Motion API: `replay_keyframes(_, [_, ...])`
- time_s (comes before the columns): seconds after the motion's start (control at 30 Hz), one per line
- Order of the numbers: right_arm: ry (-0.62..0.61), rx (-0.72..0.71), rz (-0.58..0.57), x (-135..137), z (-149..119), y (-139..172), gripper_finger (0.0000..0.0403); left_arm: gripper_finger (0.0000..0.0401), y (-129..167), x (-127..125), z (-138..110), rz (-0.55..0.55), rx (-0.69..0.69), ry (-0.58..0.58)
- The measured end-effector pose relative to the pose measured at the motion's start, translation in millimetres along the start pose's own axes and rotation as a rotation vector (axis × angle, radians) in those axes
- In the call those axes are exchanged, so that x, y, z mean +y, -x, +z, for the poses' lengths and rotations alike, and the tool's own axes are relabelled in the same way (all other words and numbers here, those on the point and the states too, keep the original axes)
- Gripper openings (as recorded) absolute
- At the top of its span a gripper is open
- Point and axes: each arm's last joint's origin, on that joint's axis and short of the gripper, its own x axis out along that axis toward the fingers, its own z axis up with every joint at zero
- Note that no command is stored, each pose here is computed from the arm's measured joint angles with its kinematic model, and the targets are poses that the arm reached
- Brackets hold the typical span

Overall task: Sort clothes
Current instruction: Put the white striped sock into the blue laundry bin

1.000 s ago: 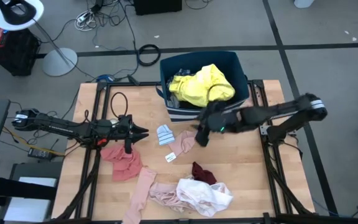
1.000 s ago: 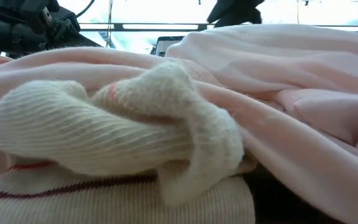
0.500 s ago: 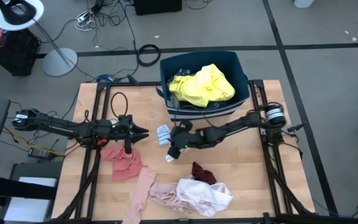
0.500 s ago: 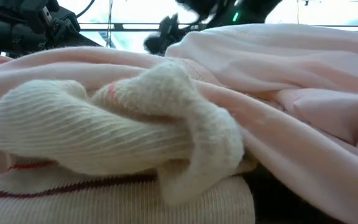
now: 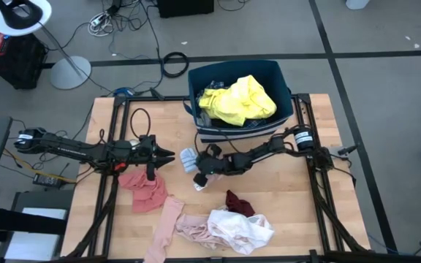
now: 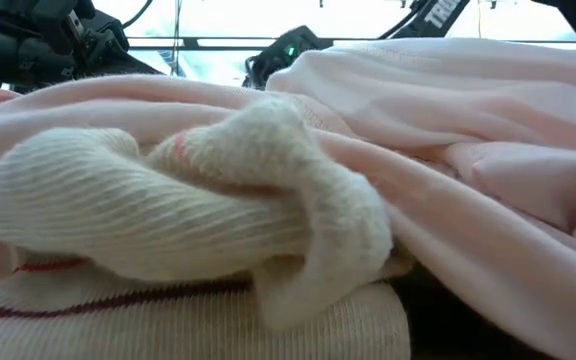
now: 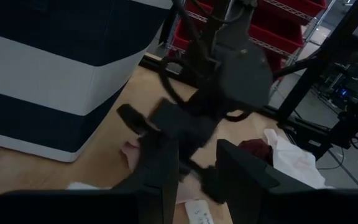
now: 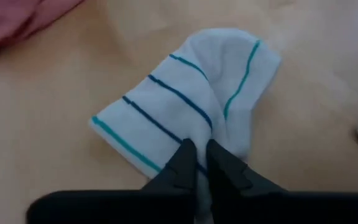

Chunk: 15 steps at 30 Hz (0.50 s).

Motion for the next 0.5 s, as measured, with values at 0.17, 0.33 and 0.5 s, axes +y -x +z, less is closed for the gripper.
replay_keyframes(0.17, [0.057, -0.074, 0.034, 11.3, 28.2, 39.5, 0.0014, 0.0115, 0.0, 0.0, 0.0, 0.0, 0.0, -0.001])
replay_keyframes(0.33, [0.135, -0.196, -0.026, 16.6, 61.5, 91.7, 0.0008, 0.0115, 0.0, 0.0, 0.1, 0.0, -0.001, -0.001])
replay_keyframes(0.5, [0.17, -0.325, -0.084, 11.4, 94.6, 154.7, 0.0008, 0.0115, 0.0, -0.1, 0.0, 0.0, -0.001, -0.002])
